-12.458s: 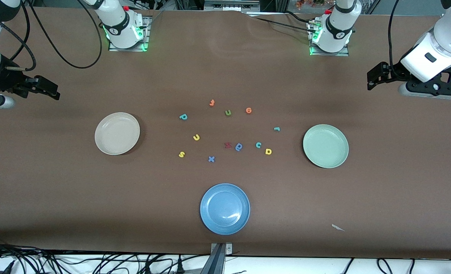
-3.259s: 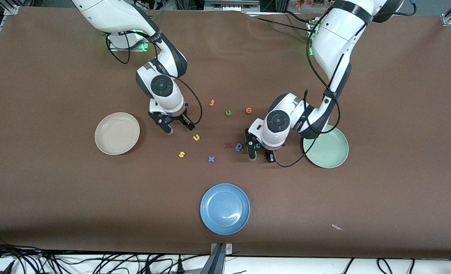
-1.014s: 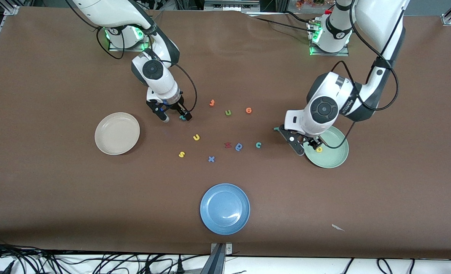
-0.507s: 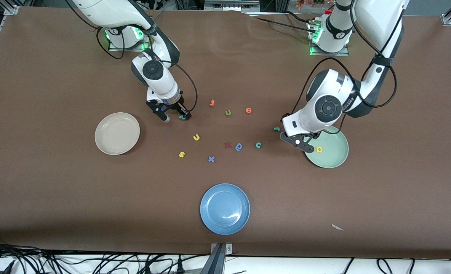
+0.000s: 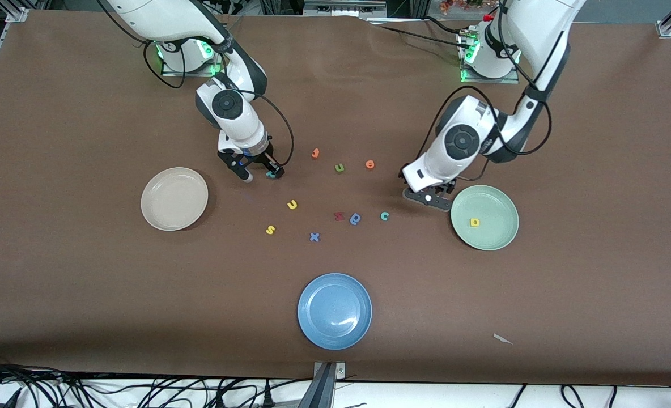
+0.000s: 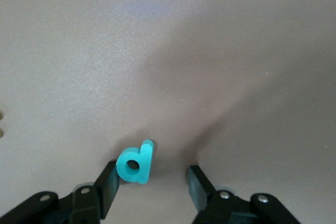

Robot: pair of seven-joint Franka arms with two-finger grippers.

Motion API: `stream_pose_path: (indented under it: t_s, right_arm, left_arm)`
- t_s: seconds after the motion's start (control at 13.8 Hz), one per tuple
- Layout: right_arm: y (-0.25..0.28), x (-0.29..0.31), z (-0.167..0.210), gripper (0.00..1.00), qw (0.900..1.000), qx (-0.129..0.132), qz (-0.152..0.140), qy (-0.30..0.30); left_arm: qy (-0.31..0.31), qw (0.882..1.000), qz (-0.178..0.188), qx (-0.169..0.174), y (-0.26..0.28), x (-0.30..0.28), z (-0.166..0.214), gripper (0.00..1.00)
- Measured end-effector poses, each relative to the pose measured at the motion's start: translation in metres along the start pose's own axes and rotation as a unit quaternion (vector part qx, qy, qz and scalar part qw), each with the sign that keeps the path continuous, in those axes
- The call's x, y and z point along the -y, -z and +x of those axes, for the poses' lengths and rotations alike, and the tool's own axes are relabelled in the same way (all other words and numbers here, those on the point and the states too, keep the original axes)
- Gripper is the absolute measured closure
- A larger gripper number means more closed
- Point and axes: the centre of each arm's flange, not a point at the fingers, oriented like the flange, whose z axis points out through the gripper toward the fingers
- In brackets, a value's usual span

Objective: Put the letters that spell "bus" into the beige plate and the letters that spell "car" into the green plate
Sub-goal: 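Grasp the d with the right gripper while the left gripper grasps the y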

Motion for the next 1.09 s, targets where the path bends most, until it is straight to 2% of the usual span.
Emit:
stream_pose_path:
  t_s: [0.07,0.29,0.65,0.72,0.8,0.87,1.01,1.09]
  right_arm:
    - [0.0,0.0,0.0,0.41,1.0,0.0,0.001,0.001]
    - [0.001,0.001,0.003,0.43,1.0,-0.002,0.002,0.003]
    - [0.002,0.002,0.007,0.49,1.0,-0.004,0.003,0.007]
    - [0.002,0.002,0.007,0.49,1.0,-0.004,0.003,0.007]
    - [0.002,0.002,0.007,0.49,1.0,-0.004,0.003,0.008]
    - [0.002,0.002,0.007,0.5,1.0,-0.004,0.003,0.008]
    - [0.002,0.003,0.007,0.52,1.0,-0.004,0.004,0.012]
    - [0.002,0.003,0.007,0.52,1.0,-0.005,0.004,0.014]
  left_arm:
    - [-0.001,1.0,-0.003,-0.007,-0.006,-0.006,0.0,0.0]
    - [0.001,1.0,-0.009,-0.011,-0.026,-0.004,0.001,0.03]
    - [-0.021,1.0,0.006,-0.011,-0.034,-0.003,0.0,0.11]
    - [-0.022,1.0,0.006,-0.01,-0.035,-0.003,0.0,0.15]
    - [-0.022,1.0,0.006,-0.009,-0.037,-0.003,0.0,0.26]
    - [-0.023,1.0,0.007,-0.007,-0.039,-0.003,-0.001,0.33]
    - [-0.027,1.0,0.008,-0.006,-0.043,-0.002,-0.001,0.34]
    - [-0.033,0.999,0.013,-0.008,-0.043,-0.002,-0.001,0.41]
